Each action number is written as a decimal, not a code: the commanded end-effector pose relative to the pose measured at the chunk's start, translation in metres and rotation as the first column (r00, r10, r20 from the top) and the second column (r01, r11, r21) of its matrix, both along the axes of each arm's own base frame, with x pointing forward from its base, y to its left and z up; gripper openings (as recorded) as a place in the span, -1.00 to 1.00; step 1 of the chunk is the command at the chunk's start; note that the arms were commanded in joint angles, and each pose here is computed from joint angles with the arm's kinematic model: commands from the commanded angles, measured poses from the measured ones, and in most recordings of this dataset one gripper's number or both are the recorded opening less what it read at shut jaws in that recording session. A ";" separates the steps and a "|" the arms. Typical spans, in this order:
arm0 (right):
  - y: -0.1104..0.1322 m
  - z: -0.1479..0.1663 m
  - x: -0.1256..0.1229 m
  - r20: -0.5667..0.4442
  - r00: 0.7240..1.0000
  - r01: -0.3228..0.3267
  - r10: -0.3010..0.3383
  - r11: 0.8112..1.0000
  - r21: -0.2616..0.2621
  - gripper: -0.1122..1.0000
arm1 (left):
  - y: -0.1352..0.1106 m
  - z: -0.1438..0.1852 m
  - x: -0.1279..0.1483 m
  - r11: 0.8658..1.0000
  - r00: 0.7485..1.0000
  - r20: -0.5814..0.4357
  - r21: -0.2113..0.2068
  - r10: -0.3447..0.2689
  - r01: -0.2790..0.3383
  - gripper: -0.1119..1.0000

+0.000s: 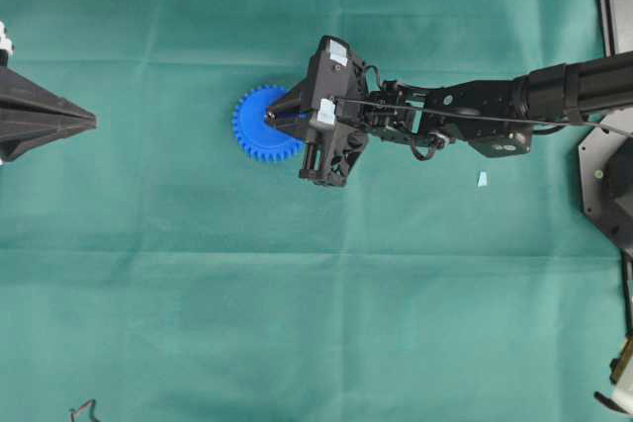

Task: Insert the shaft into the center hole of the gear.
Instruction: 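Press the shaft down into the gear hole with the right gripper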

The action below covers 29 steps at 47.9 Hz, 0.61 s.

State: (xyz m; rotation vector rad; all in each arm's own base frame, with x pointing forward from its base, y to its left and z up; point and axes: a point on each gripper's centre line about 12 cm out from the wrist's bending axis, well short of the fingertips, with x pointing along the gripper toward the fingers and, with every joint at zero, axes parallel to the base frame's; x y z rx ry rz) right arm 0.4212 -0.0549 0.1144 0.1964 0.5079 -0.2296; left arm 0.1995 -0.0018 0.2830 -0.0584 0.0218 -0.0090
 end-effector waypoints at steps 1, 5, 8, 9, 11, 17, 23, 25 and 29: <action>0.001 0.009 0.005 0.030 1.000 -0.003 0.003 1.000 -0.005 -0.49 | -0.001 0.009 0.003 1.000 1.000 0.021 0.001 -0.004 0.004 -0.80; 0.001 0.009 0.005 0.030 1.000 -0.003 0.003 1.000 -0.005 -0.49 | -0.001 0.009 0.003 1.000 1.000 0.020 0.001 -0.004 0.004 -0.80; 0.002 0.009 0.005 0.030 1.000 -0.004 0.005 1.000 -0.005 -0.49 | -0.001 0.009 0.003 1.000 1.000 0.021 0.000 -0.003 0.003 -0.80; 0.001 0.009 0.005 0.030 1.000 -0.003 0.003 1.000 -0.005 -0.49 | -0.001 0.009 0.003 1.000 1.000 0.021 0.000 -0.003 0.003 -0.80; 0.001 0.009 0.005 0.030 1.000 -0.003 0.003 1.000 -0.005 -0.49 | -0.001 0.009 0.003 1.000 1.000 0.020 0.000 -0.003 0.003 -0.80; 0.002 0.010 0.005 0.033 0.999 -0.004 0.004 1.000 -0.006 -0.48 | -0.001 0.009 0.003 1.000 1.000 0.020 0.001 -0.004 0.004 -0.80; 0.002 0.011 0.006 0.039 0.999 -0.003 0.003 1.000 -0.005 -0.16 | -0.001 0.010 0.003 1.000 1.000 0.023 0.000 -0.003 0.003 -0.80; 0.002 0.013 0.006 0.044 0.999 -0.002 0.003 1.000 -0.006 0.07 | -0.001 0.010 0.003 1.000 1.000 0.023 0.000 -0.003 0.003 -0.80; 0.002 0.020 0.006 0.057 0.998 -0.005 0.006 1.000 -0.011 0.52 | -0.001 0.009 0.003 1.000 1.000 0.021 0.001 -0.004 0.004 -0.80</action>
